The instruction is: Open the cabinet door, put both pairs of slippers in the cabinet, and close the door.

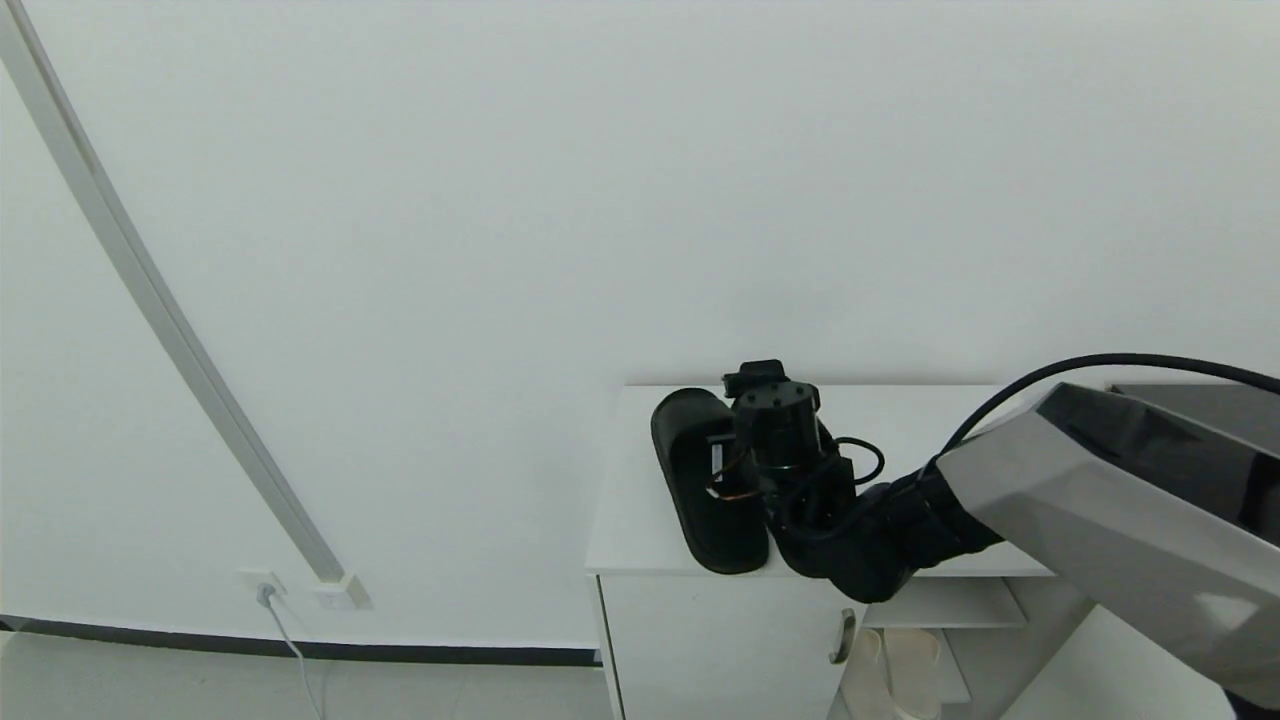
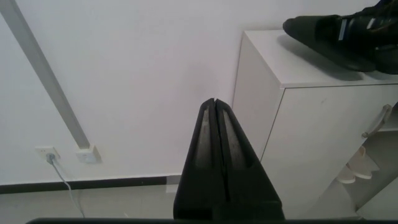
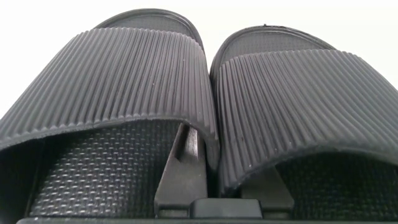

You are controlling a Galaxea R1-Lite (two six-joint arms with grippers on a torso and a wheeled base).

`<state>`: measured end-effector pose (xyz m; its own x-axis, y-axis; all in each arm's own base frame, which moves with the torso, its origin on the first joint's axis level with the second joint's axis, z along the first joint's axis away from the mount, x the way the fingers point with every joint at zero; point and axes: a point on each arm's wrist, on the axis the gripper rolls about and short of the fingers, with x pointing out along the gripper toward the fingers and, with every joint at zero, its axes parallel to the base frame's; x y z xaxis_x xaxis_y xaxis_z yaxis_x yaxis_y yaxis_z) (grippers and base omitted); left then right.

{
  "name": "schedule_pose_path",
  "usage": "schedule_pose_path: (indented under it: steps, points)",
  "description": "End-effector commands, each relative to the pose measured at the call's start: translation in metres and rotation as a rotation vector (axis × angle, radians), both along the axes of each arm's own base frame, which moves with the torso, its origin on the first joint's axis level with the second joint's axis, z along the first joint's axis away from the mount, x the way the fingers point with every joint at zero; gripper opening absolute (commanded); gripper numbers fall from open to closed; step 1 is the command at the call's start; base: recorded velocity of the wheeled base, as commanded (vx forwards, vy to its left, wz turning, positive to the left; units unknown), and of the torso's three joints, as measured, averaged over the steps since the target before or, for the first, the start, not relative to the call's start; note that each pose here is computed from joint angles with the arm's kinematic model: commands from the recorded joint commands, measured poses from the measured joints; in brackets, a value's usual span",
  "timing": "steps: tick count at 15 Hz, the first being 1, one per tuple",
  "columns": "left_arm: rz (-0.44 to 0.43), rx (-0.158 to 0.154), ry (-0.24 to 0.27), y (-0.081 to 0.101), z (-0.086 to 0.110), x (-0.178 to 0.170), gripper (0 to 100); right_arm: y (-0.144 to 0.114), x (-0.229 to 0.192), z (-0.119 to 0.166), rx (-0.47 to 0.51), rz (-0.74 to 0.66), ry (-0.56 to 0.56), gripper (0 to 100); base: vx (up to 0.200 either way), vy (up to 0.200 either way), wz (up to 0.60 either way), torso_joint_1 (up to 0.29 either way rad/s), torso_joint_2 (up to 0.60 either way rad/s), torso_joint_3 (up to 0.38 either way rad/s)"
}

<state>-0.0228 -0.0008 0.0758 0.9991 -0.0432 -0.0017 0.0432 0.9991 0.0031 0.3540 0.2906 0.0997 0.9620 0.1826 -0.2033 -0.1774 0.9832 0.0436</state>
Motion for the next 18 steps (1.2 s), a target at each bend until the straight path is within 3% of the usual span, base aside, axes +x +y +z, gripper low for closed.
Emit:
schedule_pose_path:
  steps: [1,4,8,18]
  points:
    - [0.000,0.001,0.000,0.000,0.000,0.000,0,-0.011,-0.031,0.033,0.028,0.071,-0.015,0,0.000,0.000,0.00,0.000,0.00,0.000]
    - [0.000,0.003,0.000,0.000,0.000,0.000,0,-0.029,-0.070,0.057,0.052,0.191,-0.035,0,0.000,0.000,0.00,0.000,0.00,0.000]
    - [0.000,0.003,0.000,0.000,0.000,0.000,0,-0.051,-0.111,0.070,0.054,0.274,-0.017,0,0.000,0.000,0.00,0.000,0.00,0.000]
    - [-0.001,0.003,0.000,0.000,0.000,0.000,0,-0.047,-0.127,0.063,0.029,0.326,0.013,0,0.000,0.000,0.00,0.000,0.00,0.000]
